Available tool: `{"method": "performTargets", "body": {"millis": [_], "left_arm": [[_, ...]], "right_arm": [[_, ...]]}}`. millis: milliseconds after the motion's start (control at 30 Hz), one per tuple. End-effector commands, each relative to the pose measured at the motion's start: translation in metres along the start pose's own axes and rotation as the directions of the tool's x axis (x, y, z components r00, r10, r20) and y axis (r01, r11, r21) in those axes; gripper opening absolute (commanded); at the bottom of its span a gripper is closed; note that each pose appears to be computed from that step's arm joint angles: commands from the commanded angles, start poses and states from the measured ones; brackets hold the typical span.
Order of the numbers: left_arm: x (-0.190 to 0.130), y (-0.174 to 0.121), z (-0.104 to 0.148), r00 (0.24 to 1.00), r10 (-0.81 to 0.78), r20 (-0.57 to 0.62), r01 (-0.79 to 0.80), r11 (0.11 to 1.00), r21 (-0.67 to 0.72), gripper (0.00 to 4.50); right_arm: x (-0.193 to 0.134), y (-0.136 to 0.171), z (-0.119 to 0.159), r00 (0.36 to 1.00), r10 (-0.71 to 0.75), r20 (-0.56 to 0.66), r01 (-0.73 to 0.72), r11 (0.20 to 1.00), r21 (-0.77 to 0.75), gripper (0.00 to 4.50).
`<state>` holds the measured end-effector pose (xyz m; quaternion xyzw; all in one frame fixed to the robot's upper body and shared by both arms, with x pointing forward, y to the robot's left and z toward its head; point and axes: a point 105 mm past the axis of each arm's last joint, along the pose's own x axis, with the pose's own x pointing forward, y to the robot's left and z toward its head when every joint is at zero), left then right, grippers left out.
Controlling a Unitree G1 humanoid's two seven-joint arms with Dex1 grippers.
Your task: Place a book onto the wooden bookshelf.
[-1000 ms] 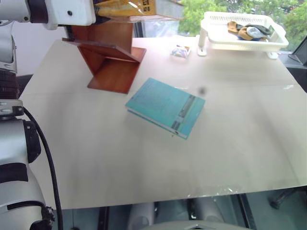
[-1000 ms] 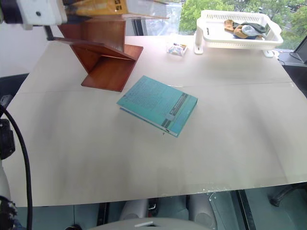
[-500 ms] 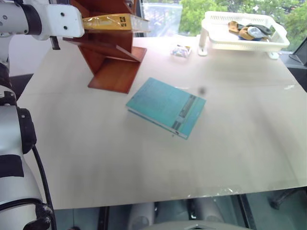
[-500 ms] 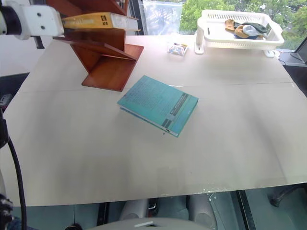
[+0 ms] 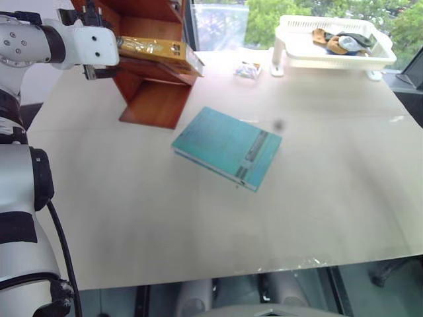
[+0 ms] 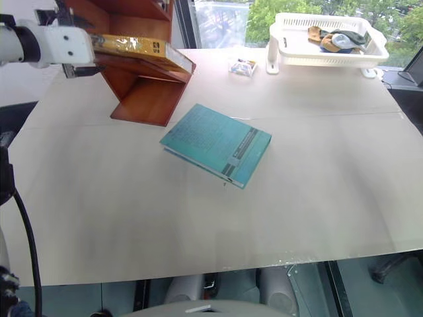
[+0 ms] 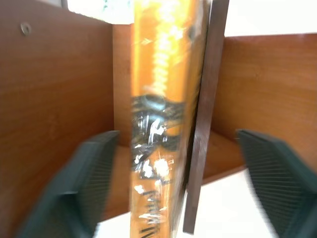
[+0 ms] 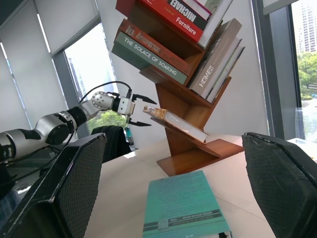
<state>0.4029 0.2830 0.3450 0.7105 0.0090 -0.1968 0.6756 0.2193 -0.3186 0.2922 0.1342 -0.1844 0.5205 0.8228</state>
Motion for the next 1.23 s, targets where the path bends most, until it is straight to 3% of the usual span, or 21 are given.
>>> {"method": "performTargets", "body": {"millis": [33,133,300,500,667,833,900,967,1167,1233], "left_arm": [[-0.015,0.021,-0.006,0.996,0.080,-0.037,-0.079,0.997,0.016,4.41],[-0.021,0.028,-0.004,0.993,0.117,-0.004,-0.117,0.993,-0.013,4.41],[-0.052,0.066,0.021,0.920,0.320,0.224,-0.275,0.938,-0.213,4.41],[-0.070,0.047,0.015,0.872,0.330,0.360,-0.139,0.874,-0.465,4.41],[-0.075,-0.019,0.017,0.860,0.247,0.447,0.174,0.682,-0.710,4.41],[-0.075,-0.106,0.033,0.893,0.082,0.443,0.366,0.443,-0.819,4.41],[-0.073,-0.145,0.037,0.915,0.004,0.403,0.377,0.343,-0.860,4.41],[-0.074,-0.174,0.034,0.939,-0.059,0.339,0.341,0.307,-0.889,4.41],[-0.081,-0.214,0.032,0.954,-0.084,0.289,0.299,0.183,-0.936,4.41],[-0.081,-0.219,0.028,0.962,-0.089,0.260,0.273,0.187,-0.944,4.41]], "right_arm": [[0.003,0.005,0.007,1.000,0.022,0.009,-0.022,0.999,-0.042,4.50],[0.004,0.006,0.007,1.000,0.020,0.009,-0.020,0.999,-0.042,4.50],[0.004,0.005,0.003,1.000,-0.002,-0.001,0.002,1.000,-0.023,4.50],[-0.001,0.011,-0.002,0.998,-0.044,-0.055,0.044,0.999,0.005,4.50],[-0.019,0.014,-0.031,0.970,-0.114,-0.215,0.124,0.992,0.036,4.50],[-0.039,0.006,-0.062,0.902,-0.200,-0.383,0.214,0.977,-0.007,4.50],[-0.052,-0.001,-0.078,0.853,-0.253,-0.456,0.247,0.966,-0.073,4.50],[-0.063,-0.008,-0.091,0.816,-0.302,-0.493,0.273,0.953,-0.132,4.50],[-0.071,-0.021,-0.104,0.756,-0.385,-0.529,0.285,0.922,-0.263,4.50],[-0.072,-0.021,-0.109,0.744,-0.382,-0.549,0.277,0.923,-0.267,4.50]]}}
